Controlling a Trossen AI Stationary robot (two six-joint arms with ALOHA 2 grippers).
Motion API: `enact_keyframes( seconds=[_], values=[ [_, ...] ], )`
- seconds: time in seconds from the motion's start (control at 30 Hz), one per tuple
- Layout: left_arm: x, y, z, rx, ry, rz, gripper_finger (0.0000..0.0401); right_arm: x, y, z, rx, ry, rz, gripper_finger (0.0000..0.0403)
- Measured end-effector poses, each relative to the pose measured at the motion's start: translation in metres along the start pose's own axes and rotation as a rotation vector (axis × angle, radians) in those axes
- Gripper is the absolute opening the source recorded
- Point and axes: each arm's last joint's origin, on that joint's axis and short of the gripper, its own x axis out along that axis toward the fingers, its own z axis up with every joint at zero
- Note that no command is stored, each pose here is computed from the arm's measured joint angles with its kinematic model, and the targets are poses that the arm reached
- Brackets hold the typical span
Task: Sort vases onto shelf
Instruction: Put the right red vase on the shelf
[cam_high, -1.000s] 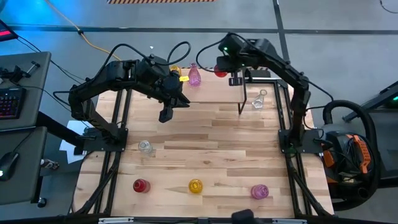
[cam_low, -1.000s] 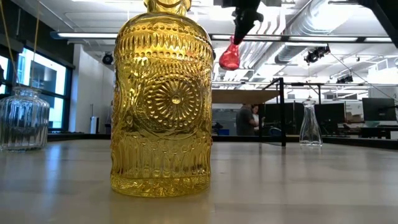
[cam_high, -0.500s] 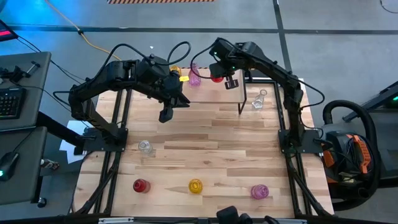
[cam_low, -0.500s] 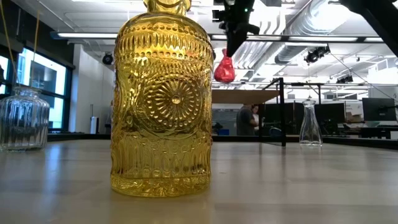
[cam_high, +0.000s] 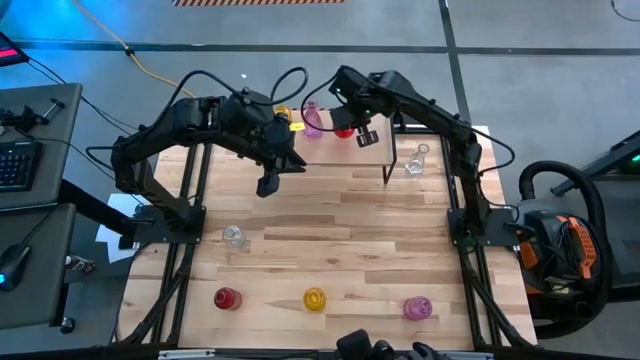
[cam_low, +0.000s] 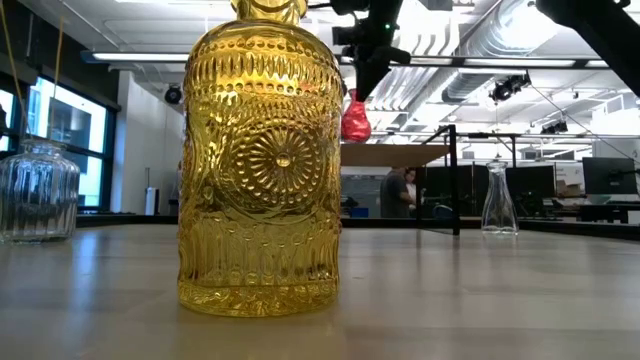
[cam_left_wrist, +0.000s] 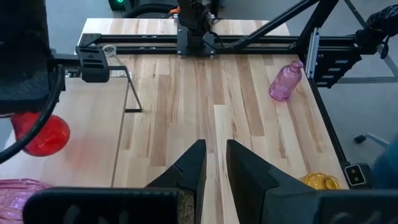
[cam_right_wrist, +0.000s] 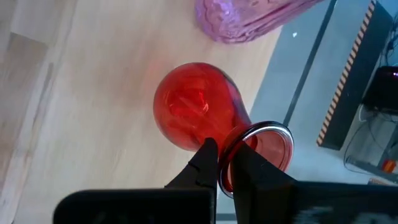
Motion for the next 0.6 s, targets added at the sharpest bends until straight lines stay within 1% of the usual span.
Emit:
enact_keyframes(
  seconds=[0.3,0.4,0.6],
  values=[
    [0.0,0.016,-0.001,0.024,0.005,0.042,0.0055,0.001,0.0,-0.001,-0.003,0.001,0.013,0.0],
    [-0.001,0.022,-0.002,0.01,0.006,0.061,0.0055,0.007,-0.001,0.002,-0.003,-0.026,0.035,0.0],
    [-0.003,0.03,-0.003,-0.007,0.007,0.082,0.0055,0.017,-0.001,0.003,-0.007,0.005,0.037,0.0]
  ],
)
